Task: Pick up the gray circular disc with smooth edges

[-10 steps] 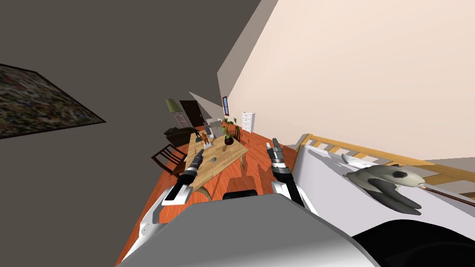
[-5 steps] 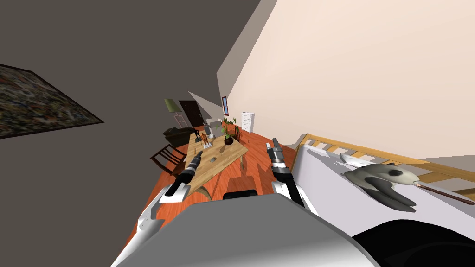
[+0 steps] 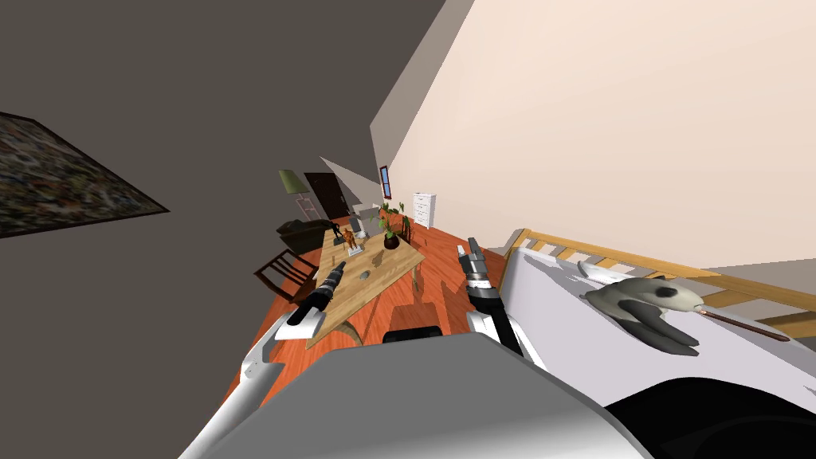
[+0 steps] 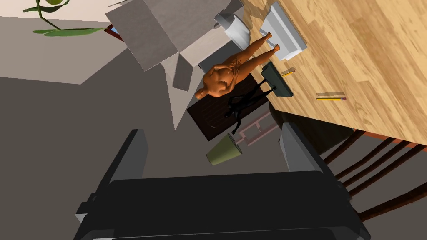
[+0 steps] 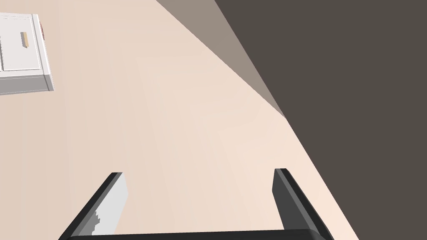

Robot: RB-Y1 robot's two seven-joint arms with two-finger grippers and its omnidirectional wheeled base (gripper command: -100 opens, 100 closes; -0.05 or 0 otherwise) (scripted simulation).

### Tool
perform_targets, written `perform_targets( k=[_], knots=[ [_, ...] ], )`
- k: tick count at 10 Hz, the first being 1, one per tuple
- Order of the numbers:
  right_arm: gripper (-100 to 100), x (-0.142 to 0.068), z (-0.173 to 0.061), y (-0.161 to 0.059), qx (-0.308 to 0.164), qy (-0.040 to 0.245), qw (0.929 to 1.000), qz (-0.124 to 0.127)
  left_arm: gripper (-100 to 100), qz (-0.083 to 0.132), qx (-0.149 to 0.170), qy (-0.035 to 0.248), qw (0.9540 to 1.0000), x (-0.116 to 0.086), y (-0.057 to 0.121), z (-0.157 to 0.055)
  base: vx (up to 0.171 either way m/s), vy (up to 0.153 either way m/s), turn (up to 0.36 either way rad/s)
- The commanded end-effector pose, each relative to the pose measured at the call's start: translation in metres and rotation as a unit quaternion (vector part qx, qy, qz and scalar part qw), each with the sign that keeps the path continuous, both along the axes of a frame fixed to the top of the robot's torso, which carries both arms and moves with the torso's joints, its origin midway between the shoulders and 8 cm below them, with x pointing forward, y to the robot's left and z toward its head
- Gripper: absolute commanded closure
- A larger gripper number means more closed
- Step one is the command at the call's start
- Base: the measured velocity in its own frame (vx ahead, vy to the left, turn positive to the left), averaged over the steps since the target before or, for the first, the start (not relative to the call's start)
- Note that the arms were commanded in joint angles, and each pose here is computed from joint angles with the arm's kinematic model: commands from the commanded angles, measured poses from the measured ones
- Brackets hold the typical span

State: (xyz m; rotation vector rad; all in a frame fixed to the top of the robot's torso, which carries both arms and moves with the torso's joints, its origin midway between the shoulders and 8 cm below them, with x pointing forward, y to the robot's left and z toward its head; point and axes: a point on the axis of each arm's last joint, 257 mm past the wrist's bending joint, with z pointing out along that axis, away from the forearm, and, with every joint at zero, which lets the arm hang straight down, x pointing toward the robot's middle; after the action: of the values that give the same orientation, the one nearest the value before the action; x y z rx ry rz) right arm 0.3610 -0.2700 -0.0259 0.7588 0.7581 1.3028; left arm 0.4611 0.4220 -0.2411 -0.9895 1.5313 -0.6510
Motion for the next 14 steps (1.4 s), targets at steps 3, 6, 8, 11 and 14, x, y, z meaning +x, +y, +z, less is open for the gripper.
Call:
perform_targets(
  k=[3,6,8,11,14],
  knots=[
    [0,0.0,0.0,0.0,0.0,0.0,1.0,0.0,-100,0.04,0.014,0.063,0.9971,-0.005,0.041,-0.03,-0.005,-0.003,-0.054],
    [0,0.0,0.0,0.0,0.0,0.0,1.0,0.0,-100,0.078,0.023,0.104,0.9913,-0.003,0.083,-0.042,-0.002,-0.004,-0.076],
    [0,0.0,0.0,0.0,0.0,0.0,1.0,0.0,-100,0.104,0.022,0.135,0.9852,-0.007,0.106,-0.053,0.001,-0.003,-0.103],
    [0,0.0,0.0,0.0,0.0,0.0,1.0,0.0,-100,0.145,0.014,0.192,0.9706,-0.025,0.137,-0.082,0.003,-0.001,-0.083],
    [0,0.0,0.0,0.0,0.0,0.0,1.0,0.0,-100,0.172,0.004,0.222,0.9599,-0.034,0.157,-0.093,0.004,0.001,-0.07]
  ],
)
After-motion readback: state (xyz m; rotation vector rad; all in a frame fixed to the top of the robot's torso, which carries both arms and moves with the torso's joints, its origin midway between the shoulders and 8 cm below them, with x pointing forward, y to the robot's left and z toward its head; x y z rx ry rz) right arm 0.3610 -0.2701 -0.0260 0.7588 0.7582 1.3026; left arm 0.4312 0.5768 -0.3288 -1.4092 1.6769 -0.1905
